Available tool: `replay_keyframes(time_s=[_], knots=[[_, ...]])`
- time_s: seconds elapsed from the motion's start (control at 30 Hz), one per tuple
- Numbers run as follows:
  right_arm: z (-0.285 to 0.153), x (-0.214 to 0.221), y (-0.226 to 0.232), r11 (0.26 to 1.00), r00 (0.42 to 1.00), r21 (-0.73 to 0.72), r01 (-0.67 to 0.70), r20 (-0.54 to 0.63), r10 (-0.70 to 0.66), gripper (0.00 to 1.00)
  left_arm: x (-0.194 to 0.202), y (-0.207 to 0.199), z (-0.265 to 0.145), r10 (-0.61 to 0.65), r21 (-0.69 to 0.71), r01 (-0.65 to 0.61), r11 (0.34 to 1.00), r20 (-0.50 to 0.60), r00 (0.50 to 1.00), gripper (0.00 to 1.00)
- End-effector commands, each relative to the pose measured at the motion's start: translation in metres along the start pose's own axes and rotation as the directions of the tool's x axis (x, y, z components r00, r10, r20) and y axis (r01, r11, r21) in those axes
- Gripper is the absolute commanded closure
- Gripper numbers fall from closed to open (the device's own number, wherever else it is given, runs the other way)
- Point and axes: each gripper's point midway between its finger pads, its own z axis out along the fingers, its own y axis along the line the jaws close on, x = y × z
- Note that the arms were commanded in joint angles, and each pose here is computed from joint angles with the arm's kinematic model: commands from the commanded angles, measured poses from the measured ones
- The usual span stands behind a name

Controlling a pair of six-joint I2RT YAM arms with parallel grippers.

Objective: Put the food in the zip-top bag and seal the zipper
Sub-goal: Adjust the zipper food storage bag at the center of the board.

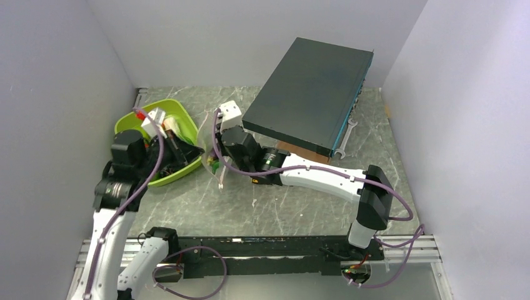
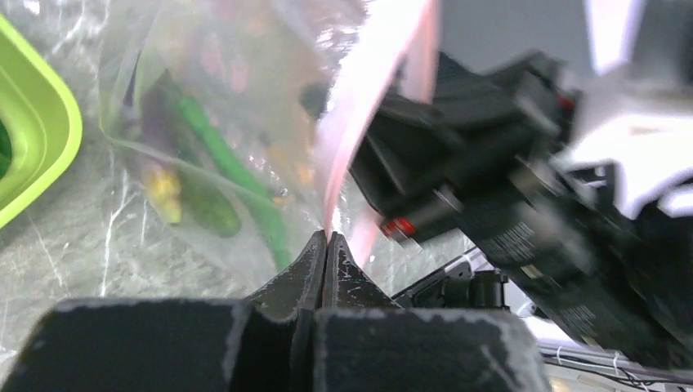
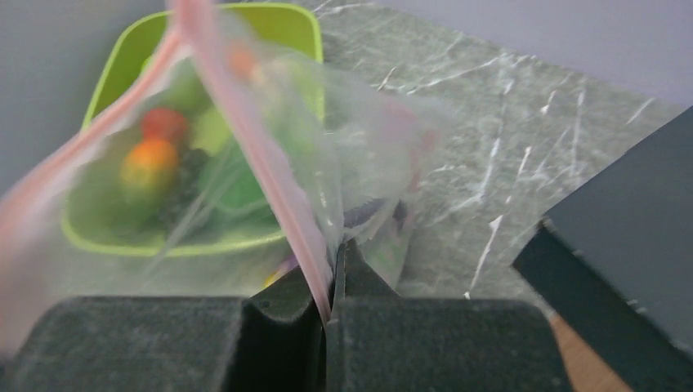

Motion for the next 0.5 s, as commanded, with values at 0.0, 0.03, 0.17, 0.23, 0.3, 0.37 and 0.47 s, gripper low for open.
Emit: replay_keyframes(time_s=[0.0,0.03,0.17,0.23,0.3,0.37,0.47], knots=[[-0.001,-0.049,-0.021,0.998,0.987,0.048,0.038,0.152,-0.045,1.00,0.001,-0.029,-0.032,-0.022,0.056,0.020,0.998,0.031,0.999,1.00],[-0.003,-0.053,-0.019,0.999,0.986,0.035,0.042,0.163,-0.047,1.00,0.007,-0.027,-0.031,-0.044,0.061,0.043,0.997,0.009,0.999,1.00],[-0.011,-0.058,-0.002,0.998,0.987,-0.058,0.024,0.160,-0.014,1.00,0.010,-0.033,-0.022,-0.083,0.134,0.084,0.987,-0.009,0.997,1.00],[-0.015,-0.056,0.004,0.995,0.986,-0.095,0.024,0.166,-0.008,1.00,0.010,-0.031,-0.016,-0.095,0.132,0.097,0.987,-0.019,0.995,1.00],[-0.015,-0.053,0.003,0.996,0.986,-0.091,0.021,0.165,-0.006,1.00,0.013,-0.025,-0.012,-0.097,0.107,0.101,0.989,-0.040,0.994,1.00],[-0.017,-0.054,-0.001,0.997,0.987,-0.070,0.032,0.159,-0.020,1.00,0.014,-0.017,-0.010,-0.099,0.069,0.101,0.992,-0.039,0.994,1.00],[-0.025,-0.061,-0.006,0.996,0.981,-0.069,0.047,0.189,-0.033,1.00,0.011,-0.026,-0.007,-0.120,0.124,0.124,0.985,-0.042,0.992,1.00]])
